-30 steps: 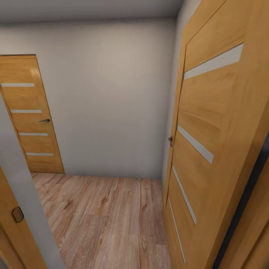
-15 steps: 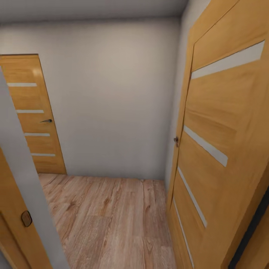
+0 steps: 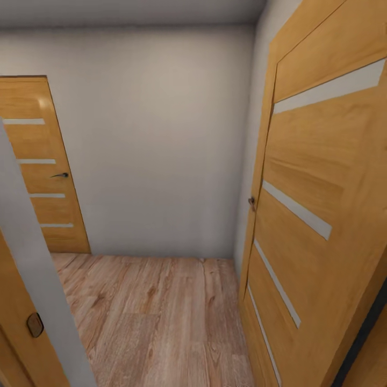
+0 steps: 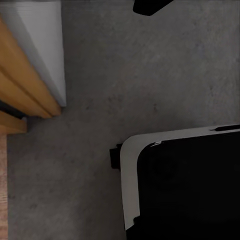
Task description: Move the two storage containers from the living room to the garage. In the garage, place one container on the floor and stack the other container on top of it (either order is fine).
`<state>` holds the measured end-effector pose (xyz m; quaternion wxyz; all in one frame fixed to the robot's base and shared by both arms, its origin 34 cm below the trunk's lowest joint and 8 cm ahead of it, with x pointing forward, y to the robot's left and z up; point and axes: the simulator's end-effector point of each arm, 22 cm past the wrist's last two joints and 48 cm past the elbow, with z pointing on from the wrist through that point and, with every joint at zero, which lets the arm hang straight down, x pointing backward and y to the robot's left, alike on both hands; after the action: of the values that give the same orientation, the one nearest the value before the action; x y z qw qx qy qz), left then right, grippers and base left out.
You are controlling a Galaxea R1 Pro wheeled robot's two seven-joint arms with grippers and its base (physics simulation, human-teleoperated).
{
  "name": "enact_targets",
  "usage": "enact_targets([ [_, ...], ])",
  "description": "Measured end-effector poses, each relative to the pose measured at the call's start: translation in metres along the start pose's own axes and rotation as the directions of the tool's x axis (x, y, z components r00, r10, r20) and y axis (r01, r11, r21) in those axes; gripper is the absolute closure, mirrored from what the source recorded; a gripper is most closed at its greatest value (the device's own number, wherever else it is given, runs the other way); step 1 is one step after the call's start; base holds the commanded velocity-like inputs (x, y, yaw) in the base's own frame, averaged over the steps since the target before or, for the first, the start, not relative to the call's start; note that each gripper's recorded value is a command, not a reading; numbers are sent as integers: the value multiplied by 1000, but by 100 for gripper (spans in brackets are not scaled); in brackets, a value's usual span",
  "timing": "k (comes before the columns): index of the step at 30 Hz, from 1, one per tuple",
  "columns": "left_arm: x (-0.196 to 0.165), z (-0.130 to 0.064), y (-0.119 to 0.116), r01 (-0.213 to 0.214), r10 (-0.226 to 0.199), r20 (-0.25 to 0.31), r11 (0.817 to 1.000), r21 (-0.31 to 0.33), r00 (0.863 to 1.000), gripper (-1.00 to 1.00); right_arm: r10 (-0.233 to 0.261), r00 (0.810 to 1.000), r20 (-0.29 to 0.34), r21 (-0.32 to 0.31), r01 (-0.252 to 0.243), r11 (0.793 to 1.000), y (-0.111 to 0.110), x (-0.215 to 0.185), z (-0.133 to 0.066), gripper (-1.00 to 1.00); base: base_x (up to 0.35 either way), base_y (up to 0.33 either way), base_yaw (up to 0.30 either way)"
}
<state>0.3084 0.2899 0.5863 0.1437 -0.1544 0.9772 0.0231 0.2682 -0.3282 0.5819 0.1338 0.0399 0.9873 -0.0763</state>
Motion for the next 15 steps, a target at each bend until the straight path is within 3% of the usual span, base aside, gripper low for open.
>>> enact_targets([
  [7, 0, 0, -1, 0, 0, 0, 1000, 1, 1000, -100, -6, 1000, 1, 0, 6, 1000, 0, 0, 0, -100, 0, 0, -11],
  [15, 0, 0, -1, -2, 2, 0, 1000, 3, 1000, -100, -46, 999, 1, -12, 46, 999, 6, 1, 0, -100, 0, 0, 0],
])
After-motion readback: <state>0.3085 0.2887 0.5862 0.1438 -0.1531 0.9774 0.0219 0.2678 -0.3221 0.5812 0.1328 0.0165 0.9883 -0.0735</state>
